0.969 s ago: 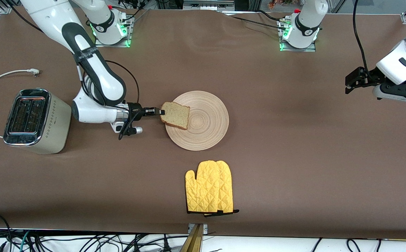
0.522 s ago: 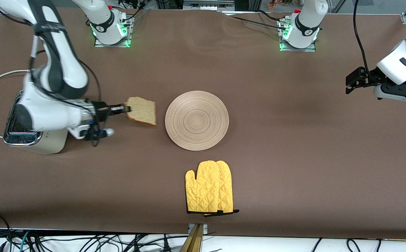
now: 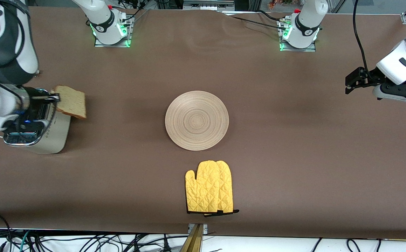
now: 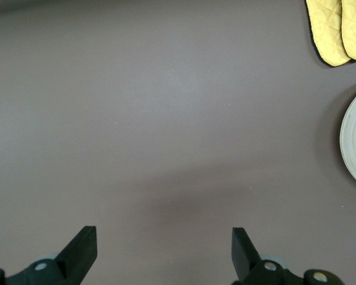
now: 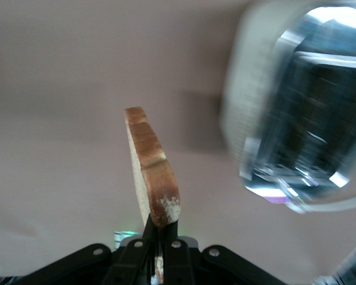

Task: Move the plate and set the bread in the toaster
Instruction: 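Lift the bread off the plate and carry it over the toaster, then lower the bread into the toaster slot with the right gripper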

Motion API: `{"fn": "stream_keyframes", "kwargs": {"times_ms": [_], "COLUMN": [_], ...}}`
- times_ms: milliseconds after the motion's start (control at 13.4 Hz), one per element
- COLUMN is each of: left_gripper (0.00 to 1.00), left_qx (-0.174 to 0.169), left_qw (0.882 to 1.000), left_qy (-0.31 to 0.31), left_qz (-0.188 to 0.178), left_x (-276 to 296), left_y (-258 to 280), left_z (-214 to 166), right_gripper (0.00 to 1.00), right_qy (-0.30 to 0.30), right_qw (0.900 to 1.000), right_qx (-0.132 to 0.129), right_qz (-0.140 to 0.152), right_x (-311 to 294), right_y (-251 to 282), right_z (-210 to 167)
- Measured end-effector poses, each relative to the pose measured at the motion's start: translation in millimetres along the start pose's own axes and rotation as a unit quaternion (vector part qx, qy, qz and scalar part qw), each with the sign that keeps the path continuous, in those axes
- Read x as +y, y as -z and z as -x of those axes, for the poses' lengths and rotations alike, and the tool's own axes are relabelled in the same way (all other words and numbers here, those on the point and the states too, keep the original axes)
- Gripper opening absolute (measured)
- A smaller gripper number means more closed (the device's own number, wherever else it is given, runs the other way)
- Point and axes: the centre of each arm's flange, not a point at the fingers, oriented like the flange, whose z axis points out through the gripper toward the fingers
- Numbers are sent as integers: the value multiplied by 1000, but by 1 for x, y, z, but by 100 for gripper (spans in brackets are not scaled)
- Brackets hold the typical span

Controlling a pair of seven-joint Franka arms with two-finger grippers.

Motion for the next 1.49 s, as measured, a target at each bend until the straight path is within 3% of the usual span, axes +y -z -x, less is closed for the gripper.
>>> {"fn": "stream_keyframes", "kwargs": {"times_ms": [224, 522, 820, 1491], "left_gripper": [100, 100, 100, 100], "left_qx": [0, 0, 0, -3], "left_qw": [1000, 1000, 1000, 1000], "left_qy": [-1, -3, -3, -3], "left_qz": [0, 0, 0, 0], "left_x": [1, 3, 3, 3], "left_y": [0, 0, 0, -1], "left_z": [0, 0, -1, 0], "right_gripper": [6, 6, 6, 6], "right_qy": [-60, -101, -90, -63], "right_qw": [996, 992, 992, 992], "right_qx": [-14, -19, -6, 20], "right_qz": [60, 73, 88, 103], "right_x": [73, 125, 116, 79], "right_y": [-3, -21, -33, -17], "right_z": [14, 12, -13, -21]}}
